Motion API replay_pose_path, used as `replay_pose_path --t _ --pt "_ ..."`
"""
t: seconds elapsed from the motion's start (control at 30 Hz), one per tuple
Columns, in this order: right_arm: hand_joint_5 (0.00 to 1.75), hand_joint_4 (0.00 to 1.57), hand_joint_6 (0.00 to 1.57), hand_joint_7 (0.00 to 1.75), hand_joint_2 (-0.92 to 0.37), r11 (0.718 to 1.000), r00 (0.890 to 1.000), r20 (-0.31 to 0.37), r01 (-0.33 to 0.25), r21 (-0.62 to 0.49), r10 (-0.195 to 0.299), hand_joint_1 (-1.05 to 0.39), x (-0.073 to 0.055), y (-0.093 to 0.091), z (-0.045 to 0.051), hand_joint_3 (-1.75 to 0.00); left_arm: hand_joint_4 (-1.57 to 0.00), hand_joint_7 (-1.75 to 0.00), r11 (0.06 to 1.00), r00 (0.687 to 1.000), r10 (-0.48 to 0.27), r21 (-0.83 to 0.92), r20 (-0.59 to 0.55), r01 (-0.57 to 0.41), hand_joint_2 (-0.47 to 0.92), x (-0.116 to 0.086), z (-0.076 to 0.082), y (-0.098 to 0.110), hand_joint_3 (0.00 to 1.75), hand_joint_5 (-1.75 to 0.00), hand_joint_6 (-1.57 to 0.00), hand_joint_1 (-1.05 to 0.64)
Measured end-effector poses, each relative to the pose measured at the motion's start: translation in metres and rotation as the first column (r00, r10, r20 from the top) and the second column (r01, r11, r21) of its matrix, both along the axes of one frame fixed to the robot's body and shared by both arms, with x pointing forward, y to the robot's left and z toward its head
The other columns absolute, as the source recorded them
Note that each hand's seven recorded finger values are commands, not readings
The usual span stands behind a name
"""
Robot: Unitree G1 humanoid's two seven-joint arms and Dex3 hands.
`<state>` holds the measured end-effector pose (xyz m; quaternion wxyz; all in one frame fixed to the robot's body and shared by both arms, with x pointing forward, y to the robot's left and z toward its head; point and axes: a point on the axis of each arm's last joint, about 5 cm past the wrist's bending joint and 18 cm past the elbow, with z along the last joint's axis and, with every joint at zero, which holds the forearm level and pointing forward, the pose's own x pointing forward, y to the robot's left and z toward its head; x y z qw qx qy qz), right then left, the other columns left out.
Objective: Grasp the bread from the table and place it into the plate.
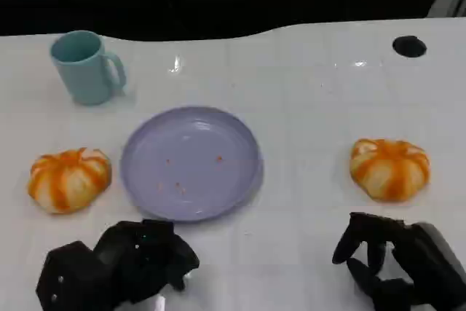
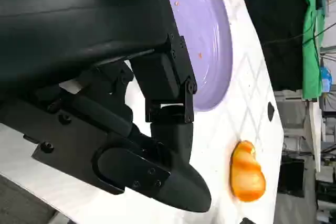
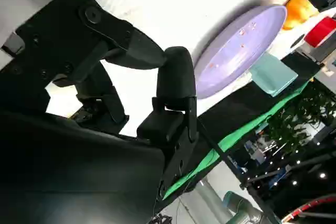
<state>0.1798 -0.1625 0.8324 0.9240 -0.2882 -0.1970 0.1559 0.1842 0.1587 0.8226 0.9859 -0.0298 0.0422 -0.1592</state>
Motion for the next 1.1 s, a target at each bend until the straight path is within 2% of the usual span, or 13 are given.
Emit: replay_pose_path --t 0.97,1.07,1.1 --pt "1.75 0.84 0.77 1.35 -0.35 1.0 1.0 0.0 0.001 0.001 -0.001 -0.3 0.0001 0.0 0.0001 -1.28 -0.87 -0.75 1.0 1.0 0.0 0.0 0.0 0.0 0.85 0.0 -0.0001 0.0 0.0 -1.51 -1.28 -1.04" --pt "1.74 0.83 0.79 1.24 -0.38 1.0 1.0 0.0 0.001 0.001 -0.001 -0.29 0.0001 0.0 0.0001 -1.21 -0.88 -0.76 1.0 1.0 0.0 0.0 0.0 0.0 0.85 0.0 -0.0001 0.0 0.0 -1.51 -1.29 -1.05" --pt "1.68 0.83 0.82 1.11 -0.43 1.0 1.0 0.0 0.001 0.001 -0.001 -0.29 0.0001 0.0 0.0001 -1.1 -0.87 -0.76 1.0 1.0 0.0 0.0 0.0 0.0 0.85 0.0 -0.0001 0.0 0.0 -1.51 -1.29 -1.05"
